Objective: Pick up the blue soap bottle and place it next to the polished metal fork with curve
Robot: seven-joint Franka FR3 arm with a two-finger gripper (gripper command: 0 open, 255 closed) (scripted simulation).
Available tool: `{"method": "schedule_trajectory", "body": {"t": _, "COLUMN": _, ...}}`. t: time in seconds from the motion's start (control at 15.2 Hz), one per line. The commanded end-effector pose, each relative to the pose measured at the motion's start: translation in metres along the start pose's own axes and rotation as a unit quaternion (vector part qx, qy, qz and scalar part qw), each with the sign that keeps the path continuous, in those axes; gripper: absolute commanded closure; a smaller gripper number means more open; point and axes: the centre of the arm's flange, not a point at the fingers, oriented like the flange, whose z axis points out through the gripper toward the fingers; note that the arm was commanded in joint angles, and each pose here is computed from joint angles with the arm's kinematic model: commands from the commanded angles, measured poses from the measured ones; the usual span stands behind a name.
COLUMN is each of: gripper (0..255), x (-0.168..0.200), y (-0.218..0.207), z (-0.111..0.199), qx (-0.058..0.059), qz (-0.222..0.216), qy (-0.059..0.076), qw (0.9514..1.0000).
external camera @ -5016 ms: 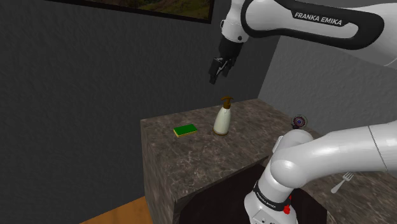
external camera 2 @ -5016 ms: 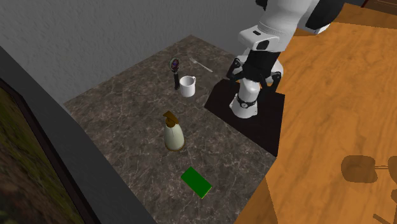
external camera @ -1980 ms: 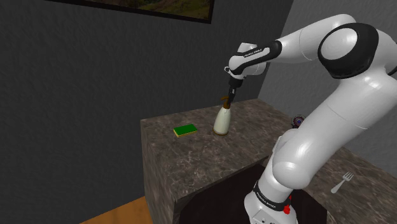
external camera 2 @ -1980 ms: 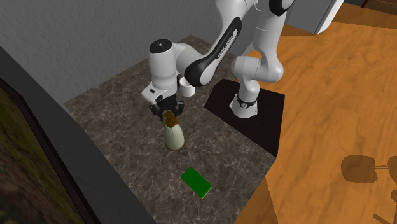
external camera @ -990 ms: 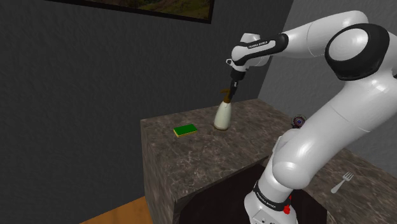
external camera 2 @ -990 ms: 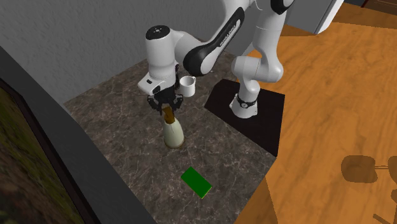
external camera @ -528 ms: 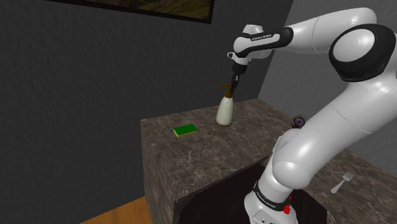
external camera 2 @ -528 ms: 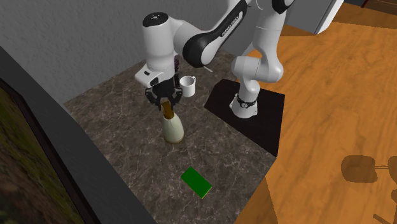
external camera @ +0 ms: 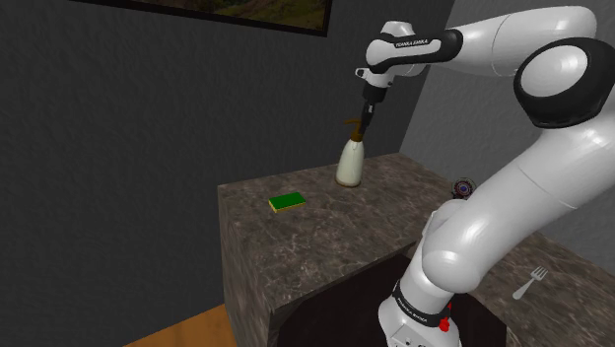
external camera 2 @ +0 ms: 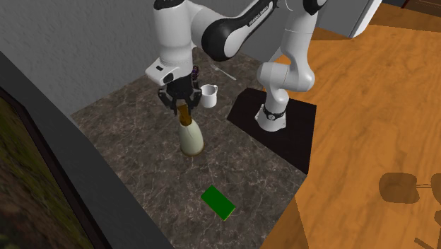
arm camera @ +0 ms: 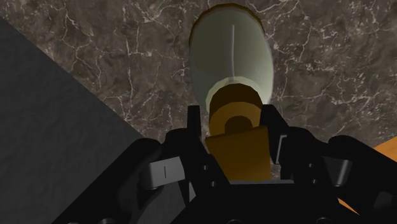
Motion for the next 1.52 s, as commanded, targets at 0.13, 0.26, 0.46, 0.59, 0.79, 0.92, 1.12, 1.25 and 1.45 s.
{"method": "schedule_trajectory", "body": {"t": 0.13, "gripper": 255, "x": 0.001, "y": 0.002, "z": -0.021, "qx": 0.000, "qz": 0.000, "qy": 0.000, "qw": 1.0000}}
{"method": "schedule_trajectory", "body": {"t": 0.26, "gripper": 255, "x": 0.002, "y": 0.003, "z": -0.032, "qx": 0.000, "qz": 0.000, "qy": 0.000, "qw": 1.0000}}
{"method": "schedule_trajectory", "body": {"t": 0.46, "gripper": 255, "x": 0.003, "y": 0.004, "z": -0.048, "qx": 0.000, "qz": 0.000, "qy": 0.000, "qw": 1.0000}}
{"method": "schedule_trajectory", "body": {"t": 0.59, "gripper": 255, "x": 0.004, "y": 0.005, "z": -0.058, "qx": 0.000, "qz": 0.000, "qy": 0.000, "qw": 1.0000}}
{"method": "schedule_trajectory", "body": {"t": 0.79, "gripper": 255, "x": 0.005, "y": 0.006, "z": -0.074, "qx": 0.000, "qz": 0.000, "qy": 0.000, "qw": 1.0000}}
{"method": "schedule_trajectory", "body": {"t": 0.92, "gripper": 255, "x": 0.005, "y": 0.006, "z": -0.085, "qx": 0.000, "qz": 0.000, "qy": 0.000, "qw": 1.0000}}
{"method": "schedule_trajectory", "body": {"t": 1.12, "gripper": 255, "x": 0.006, "y": 0.007, "z": -0.100, "qx": 0.000, "qz": 0.000, "qy": 0.000, "qw": 1.0000}}
{"method": "schedule_trajectory", "body": {"t": 1.25, "gripper": 255, "x": 0.007, "y": 0.008, "z": -0.111, "qx": 0.000, "qz": 0.000, "qy": 0.000, "qw": 1.0000}}
{"method": "schedule_trajectory", "body": {"t": 1.45, "gripper": 255, "x": 0.008, "y": 0.009, "z": -0.127, "qx": 0.000, "qz": 0.000, "qy": 0.000, "qw": 1.0000}}
